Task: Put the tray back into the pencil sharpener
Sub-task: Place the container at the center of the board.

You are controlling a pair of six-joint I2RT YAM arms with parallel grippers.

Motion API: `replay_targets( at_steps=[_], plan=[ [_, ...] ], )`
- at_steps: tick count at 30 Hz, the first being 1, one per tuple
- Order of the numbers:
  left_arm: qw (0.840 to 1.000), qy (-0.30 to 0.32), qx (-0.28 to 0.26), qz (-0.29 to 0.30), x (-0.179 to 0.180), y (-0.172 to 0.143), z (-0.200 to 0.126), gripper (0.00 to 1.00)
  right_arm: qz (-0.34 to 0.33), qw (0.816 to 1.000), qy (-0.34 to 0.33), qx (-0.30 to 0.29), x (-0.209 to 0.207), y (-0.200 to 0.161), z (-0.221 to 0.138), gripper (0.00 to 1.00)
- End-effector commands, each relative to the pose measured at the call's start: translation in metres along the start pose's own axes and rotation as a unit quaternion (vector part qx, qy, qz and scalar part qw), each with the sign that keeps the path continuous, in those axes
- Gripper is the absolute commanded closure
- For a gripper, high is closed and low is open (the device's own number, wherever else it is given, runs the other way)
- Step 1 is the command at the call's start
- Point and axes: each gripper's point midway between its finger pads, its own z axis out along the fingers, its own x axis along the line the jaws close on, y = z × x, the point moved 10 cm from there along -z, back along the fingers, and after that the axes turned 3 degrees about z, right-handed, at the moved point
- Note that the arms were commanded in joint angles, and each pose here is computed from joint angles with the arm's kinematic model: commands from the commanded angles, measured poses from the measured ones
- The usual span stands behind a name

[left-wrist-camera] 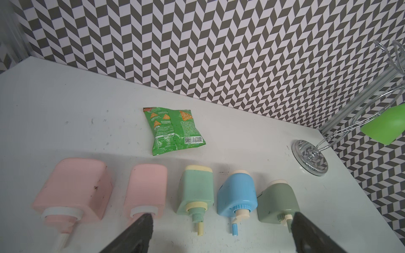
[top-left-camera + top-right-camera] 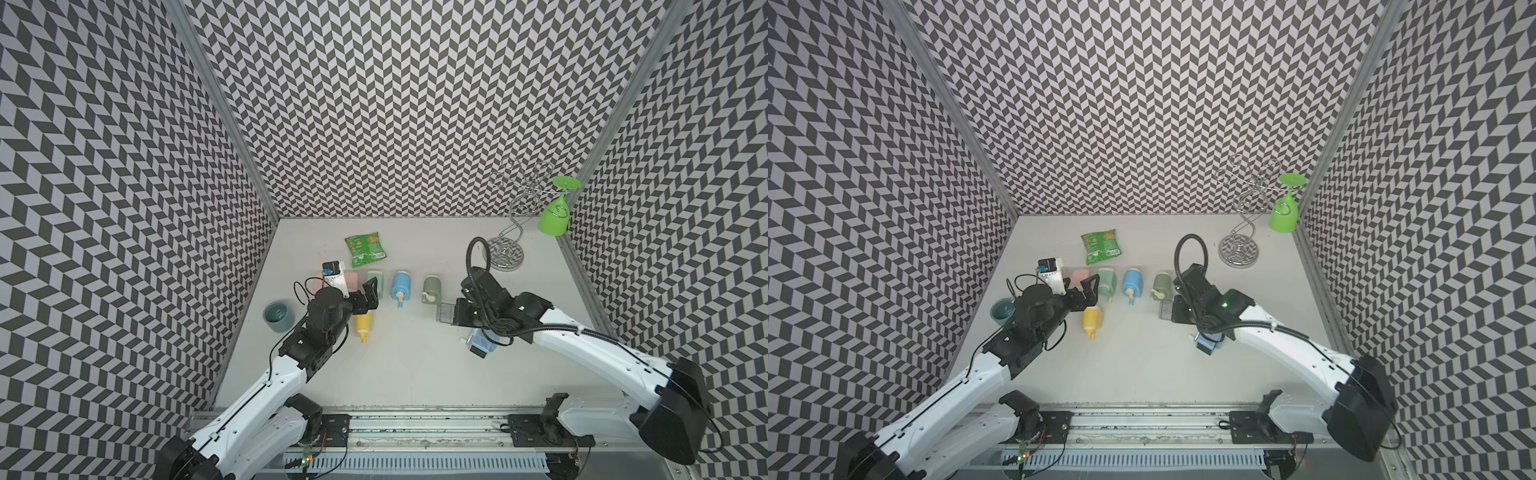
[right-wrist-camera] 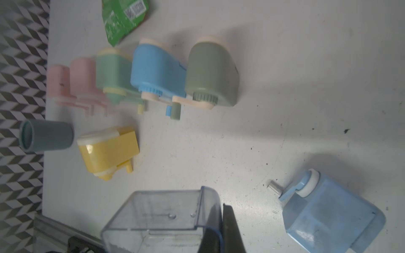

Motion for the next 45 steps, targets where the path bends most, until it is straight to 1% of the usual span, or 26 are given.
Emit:
replay_targets(
  at_steps=[1,6,9,14,16,20,23,26,28,30,32,34,36,40,43,45],
  plan=[
    [1.000,0.007,-0.023,-0.006,0.002,0.010,-0.008,0.00,-0.040,0.999,0.003,0.012,0.017,-0.008,0.018,0.97],
    [0.999,0.004,-0.040,-0.013,0.006,0.008,-0.017,0.00,-0.074,0.995,-0.007,0.066,0.028,-0.026,0.049,0.97],
    [0.999,-0.002,-0.037,-0.012,0.005,0.006,-0.016,0.00,-0.074,0.993,-0.024,0.089,0.025,-0.034,0.065,0.97],
    [1.000,-0.002,-0.029,-0.004,0.003,0.010,-0.015,0.00,-0.065,0.991,-0.039,0.111,0.017,-0.045,0.081,0.97],
    [1.000,-0.003,-0.031,-0.004,0.003,0.011,-0.016,0.00,-0.064,0.989,-0.061,0.115,0.012,-0.048,0.086,0.97],
    [0.999,-0.004,-0.032,-0.005,0.003,0.010,-0.017,0.00,-0.049,0.983,-0.136,0.111,-0.004,-0.053,0.091,0.98],
    [1.000,0.000,-0.027,-0.003,0.005,0.006,-0.016,0.01,-0.033,0.981,-0.160,0.106,-0.013,-0.057,0.090,0.96],
    [1.000,-0.003,-0.026,-0.002,0.005,0.005,-0.015,0.01,-0.025,0.979,-0.165,0.116,-0.017,-0.061,0.094,0.92],
    [1.000,-0.003,-0.026,0.001,0.004,0.005,-0.015,0.00,-0.023,0.979,-0.160,0.122,-0.017,-0.064,0.097,0.88],
    [1.000,-0.003,-0.026,0.004,0.004,0.006,-0.014,0.01,-0.022,0.980,-0.154,0.124,-0.016,-0.064,0.097,0.80],
    [1.000,-0.003,-0.026,0.007,0.003,0.008,-0.014,0.00,-0.020,0.982,-0.149,0.117,-0.014,-0.062,0.094,0.71],
    [1.000,-0.004,-0.027,0.010,0.002,0.009,-0.013,0.01,-0.018,0.985,-0.138,0.104,-0.010,-0.056,0.086,0.65],
    [0.999,-0.007,-0.029,0.014,0.001,0.011,-0.013,0.00,-0.015,0.989,-0.122,0.083,-0.004,-0.048,0.073,0.62],
    [0.999,-0.018,-0.029,0.016,-0.002,0.015,-0.011,0.01,0.006,0.997,-0.077,0.016,0.001,-0.029,0.027,0.60],
    [0.999,-0.020,-0.030,0.016,-0.003,0.016,-0.010,0.00,0.060,0.996,-0.062,-0.013,-0.024,-0.024,0.002,0.59],
    [0.999,-0.023,-0.031,0.015,-0.004,0.017,-0.010,0.00,0.109,0.993,-0.049,-0.016,-0.048,-0.025,-0.006,0.52]
  ],
)
